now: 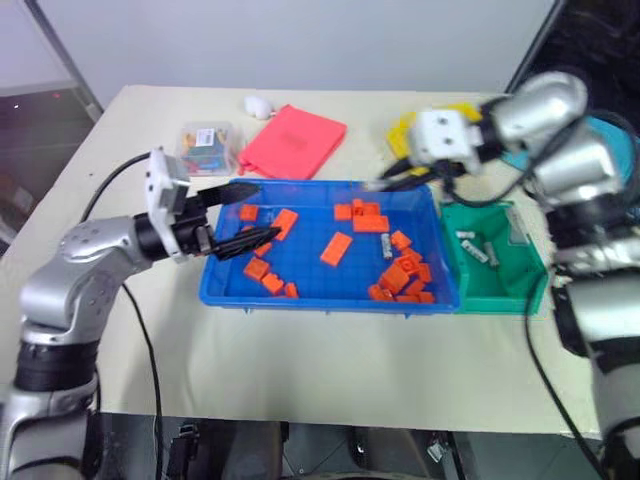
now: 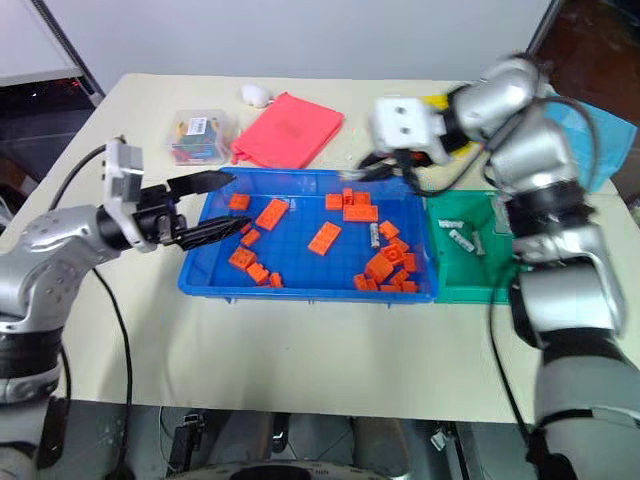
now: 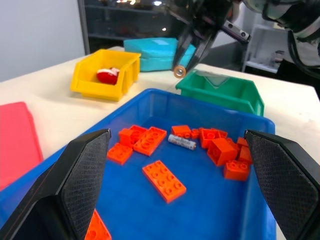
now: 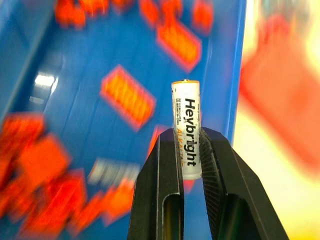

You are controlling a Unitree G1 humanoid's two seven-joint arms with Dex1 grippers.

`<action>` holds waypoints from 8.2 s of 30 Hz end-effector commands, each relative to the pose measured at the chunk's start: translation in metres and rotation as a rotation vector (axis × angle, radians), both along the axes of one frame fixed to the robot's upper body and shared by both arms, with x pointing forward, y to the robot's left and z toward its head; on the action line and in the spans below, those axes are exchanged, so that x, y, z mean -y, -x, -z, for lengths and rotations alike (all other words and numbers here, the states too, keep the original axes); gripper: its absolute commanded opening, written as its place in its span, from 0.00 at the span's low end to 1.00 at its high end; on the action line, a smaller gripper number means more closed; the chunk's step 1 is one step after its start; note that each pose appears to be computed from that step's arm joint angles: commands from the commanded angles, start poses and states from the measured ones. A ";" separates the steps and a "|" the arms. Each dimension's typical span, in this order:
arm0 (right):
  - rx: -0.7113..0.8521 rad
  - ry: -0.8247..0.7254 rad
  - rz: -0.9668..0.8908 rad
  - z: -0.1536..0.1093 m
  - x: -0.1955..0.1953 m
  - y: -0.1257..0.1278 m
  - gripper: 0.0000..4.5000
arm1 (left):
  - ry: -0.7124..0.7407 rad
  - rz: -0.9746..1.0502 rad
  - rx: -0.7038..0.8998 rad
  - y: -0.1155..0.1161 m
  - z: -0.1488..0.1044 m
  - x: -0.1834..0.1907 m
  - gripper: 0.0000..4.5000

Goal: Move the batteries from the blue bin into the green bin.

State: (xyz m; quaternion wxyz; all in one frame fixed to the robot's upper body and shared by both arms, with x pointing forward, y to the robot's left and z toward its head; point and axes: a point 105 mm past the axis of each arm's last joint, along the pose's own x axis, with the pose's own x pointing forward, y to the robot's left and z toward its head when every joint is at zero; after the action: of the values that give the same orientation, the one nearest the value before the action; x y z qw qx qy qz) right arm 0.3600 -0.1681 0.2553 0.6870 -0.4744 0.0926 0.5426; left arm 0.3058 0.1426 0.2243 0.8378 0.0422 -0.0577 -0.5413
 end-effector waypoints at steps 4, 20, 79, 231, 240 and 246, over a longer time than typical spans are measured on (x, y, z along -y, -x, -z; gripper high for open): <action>-0.021 -0.167 0.396 -0.014 0.066 0.013 0.00 | 0.004 0.031 0.040 -0.010 0.000 0.011 1.00; -0.092 -0.112 0.669 0.051 0.122 0.036 0.32 | -0.051 0.149 -0.013 0.002 0.001 0.020 1.00; -0.243 0.090 0.176 0.121 -0.018 -0.034 0.99 | -0.032 0.072 0.020 0.026 -0.009 0.019 1.00; -0.102 0.015 0.543 0.012 0.084 0.033 0.50 | -0.050 0.197 0.033 0.001 -0.001 0.036 1.00; -0.051 -0.034 0.636 0.028 0.099 0.023 0.99 | -0.068 0.219 0.043 -0.003 -0.004 0.036 1.00; 0.185 -0.274 0.813 -0.015 0.125 -0.004 0.99 | -0.002 -0.048 0.153 -0.031 -0.027 0.000 1.00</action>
State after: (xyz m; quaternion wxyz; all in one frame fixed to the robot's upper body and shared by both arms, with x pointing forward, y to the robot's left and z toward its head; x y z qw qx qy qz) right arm 0.3617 -0.2764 0.2372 0.8759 -0.3598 0.1995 0.2520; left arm 0.3281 0.1198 0.2292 0.8136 0.0684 -0.0750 -0.5725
